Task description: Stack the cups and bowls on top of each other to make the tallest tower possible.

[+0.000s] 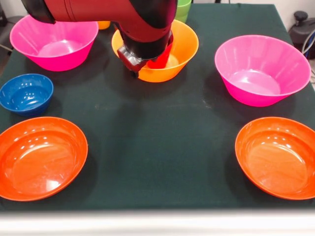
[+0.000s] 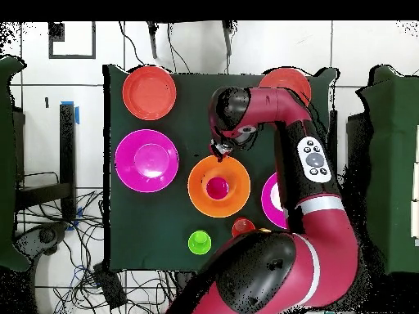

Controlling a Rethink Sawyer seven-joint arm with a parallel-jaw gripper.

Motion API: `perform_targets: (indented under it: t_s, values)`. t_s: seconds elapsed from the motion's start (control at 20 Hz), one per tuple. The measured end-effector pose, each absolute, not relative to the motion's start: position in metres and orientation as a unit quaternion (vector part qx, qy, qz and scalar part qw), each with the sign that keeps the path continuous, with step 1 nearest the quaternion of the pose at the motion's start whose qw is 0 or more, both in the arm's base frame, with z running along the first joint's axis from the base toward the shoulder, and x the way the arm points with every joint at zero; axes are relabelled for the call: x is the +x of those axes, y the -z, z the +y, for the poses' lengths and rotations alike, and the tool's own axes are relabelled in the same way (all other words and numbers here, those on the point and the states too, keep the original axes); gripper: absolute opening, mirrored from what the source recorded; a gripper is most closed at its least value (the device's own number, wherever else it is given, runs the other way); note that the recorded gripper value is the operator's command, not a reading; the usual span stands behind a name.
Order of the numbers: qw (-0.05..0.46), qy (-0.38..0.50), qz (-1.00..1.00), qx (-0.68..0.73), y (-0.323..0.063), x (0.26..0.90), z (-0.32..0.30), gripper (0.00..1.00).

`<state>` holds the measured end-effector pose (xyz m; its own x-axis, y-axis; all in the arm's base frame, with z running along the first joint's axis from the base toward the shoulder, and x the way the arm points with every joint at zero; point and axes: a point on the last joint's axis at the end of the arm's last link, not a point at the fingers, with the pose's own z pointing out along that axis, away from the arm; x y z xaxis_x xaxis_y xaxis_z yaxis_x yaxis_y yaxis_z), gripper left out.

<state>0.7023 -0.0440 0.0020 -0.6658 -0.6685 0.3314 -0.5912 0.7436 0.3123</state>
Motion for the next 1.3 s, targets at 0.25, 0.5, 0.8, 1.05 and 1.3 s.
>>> perform_targets:
  t_s: [0.25, 0.5, 0.8, 1.05, 1.3]
  values:
    - [0.216, 0.086, -0.907, 0.35, 0.004, 0.701, -0.044, 1.0]
    - [0.21, 0.089, -0.908, 0.352, 0.014, 0.7, -0.04, 1.0]
    - [0.205, 0.095, -0.907, 0.355, 0.025, 0.697, -0.034, 1.0]
    - [0.196, 0.105, -0.908, 0.356, 0.029, 0.699, -0.029, 0.0]
    - [0.194, 0.115, -0.907, 0.356, 0.025, 0.702, -0.024, 0.0]
